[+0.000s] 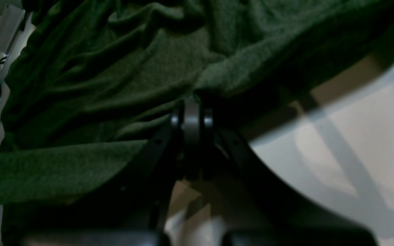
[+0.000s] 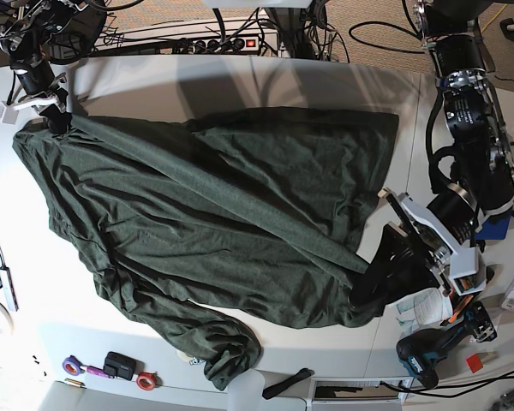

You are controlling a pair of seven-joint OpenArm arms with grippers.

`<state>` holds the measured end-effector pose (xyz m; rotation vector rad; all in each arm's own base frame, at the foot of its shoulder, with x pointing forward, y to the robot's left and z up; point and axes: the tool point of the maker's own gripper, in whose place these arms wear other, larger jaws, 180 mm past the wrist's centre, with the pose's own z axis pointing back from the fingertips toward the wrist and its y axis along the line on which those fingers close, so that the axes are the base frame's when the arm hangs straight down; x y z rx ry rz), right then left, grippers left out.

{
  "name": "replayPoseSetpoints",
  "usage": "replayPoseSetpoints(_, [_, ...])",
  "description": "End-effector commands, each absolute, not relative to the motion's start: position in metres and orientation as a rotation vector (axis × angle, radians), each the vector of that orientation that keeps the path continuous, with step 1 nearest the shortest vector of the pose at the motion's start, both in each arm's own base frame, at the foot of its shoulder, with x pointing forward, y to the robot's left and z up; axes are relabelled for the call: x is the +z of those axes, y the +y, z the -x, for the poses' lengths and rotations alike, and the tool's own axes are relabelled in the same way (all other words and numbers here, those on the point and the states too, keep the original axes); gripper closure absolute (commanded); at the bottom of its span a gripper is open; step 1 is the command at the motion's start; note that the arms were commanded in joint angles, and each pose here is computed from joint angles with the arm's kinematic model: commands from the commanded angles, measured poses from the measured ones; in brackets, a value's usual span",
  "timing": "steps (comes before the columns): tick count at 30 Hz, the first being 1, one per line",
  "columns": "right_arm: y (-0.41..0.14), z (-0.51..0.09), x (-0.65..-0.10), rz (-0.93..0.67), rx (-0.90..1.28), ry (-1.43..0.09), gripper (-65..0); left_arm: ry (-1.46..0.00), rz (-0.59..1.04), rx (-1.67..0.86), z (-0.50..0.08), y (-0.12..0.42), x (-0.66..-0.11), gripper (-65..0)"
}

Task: Layout the t-shirt on the table in an organized manner, then fold the t-shirt properly
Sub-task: 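Drag the held shirt shoulder with the left gripper toward the hem, then pull the shirt side with the left gripper back toward the collar, release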

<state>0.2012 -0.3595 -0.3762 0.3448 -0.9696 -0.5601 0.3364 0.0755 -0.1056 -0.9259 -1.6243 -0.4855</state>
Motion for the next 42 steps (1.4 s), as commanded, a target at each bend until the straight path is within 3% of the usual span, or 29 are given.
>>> replayPoseSetpoints(1, [-0.368,-0.208,-0.36,-0.328,-0.543,-1.026,0.0,-1.686,0.943,-0.502,-0.334,0.077,-0.087,0.0])
replayPoseSetpoints(8, [-0.368,-0.208,-0.36,-0.328,-0.544,-1.025,0.0,-1.642,0.842,-0.507,-0.344,0.081,-0.106,0.0])
replayPoseSetpoints(14, [-0.369,-0.208,-0.36,-0.329,-0.544,-1.027,0.0,-1.535,0.87,-0.458,-0.359,0.067,-0.139,0.0])
replayPoseSetpoints(24, [-0.369,-0.208,-0.36,-0.328,-0.545,-1.03,0.0,-1.54,0.733,-0.527,-0.369,0.062,-0.154,0.0])
replayPoseSetpoints(34, [-0.369,-0.208,-0.36,-0.328,-0.546,-1.03,0.0,-1.393,0.876,-0.333,-0.326,0.104,-0.196,0.0])
replayPoseSetpoints(42, [-0.369,-0.208,-0.36,-0.328,-0.545,-1.03,0.0,-1.273,0.908,-0.239,-0.293,0.105,-0.237,0.0])
